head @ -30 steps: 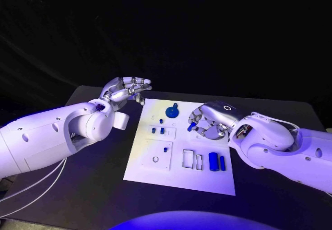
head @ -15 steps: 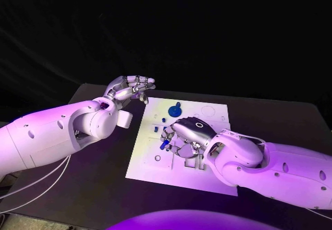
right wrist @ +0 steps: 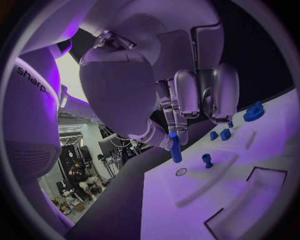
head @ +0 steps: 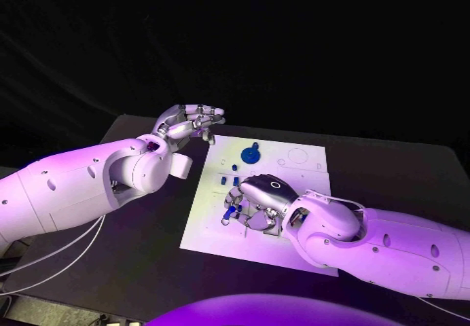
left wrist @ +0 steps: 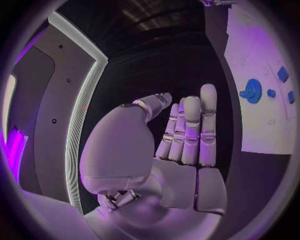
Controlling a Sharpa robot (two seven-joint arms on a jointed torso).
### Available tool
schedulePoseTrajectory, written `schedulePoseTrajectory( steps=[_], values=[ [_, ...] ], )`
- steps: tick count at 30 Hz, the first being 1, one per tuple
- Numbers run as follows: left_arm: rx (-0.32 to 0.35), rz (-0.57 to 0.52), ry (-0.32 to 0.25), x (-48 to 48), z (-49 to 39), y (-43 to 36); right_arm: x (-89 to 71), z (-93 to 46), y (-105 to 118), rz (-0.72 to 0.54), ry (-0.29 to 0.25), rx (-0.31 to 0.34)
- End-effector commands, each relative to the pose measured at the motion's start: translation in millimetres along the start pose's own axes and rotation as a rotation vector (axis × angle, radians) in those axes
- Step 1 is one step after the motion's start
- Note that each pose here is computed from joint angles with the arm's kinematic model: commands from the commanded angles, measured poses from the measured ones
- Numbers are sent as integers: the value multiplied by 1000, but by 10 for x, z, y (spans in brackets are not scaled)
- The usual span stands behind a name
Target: Assemble the parts on the task board
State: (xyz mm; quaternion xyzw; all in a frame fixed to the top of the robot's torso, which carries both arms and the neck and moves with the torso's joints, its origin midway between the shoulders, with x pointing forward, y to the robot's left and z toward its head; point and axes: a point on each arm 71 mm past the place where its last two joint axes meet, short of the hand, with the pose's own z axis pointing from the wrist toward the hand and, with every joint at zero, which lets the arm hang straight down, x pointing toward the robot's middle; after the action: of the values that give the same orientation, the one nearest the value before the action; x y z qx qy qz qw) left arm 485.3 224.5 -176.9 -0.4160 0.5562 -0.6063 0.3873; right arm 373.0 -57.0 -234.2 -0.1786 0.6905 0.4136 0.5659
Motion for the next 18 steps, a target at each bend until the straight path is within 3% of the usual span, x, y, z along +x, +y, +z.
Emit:
schedulePoseTrajectory(
  steps=[1,18],
  values=[
    [4,-10,17,25,5,-5,68,15,4,-8,28,-12],
    [3,-10,19,31,5,-3,188,71,-35,-24,49,2]
  ],
)
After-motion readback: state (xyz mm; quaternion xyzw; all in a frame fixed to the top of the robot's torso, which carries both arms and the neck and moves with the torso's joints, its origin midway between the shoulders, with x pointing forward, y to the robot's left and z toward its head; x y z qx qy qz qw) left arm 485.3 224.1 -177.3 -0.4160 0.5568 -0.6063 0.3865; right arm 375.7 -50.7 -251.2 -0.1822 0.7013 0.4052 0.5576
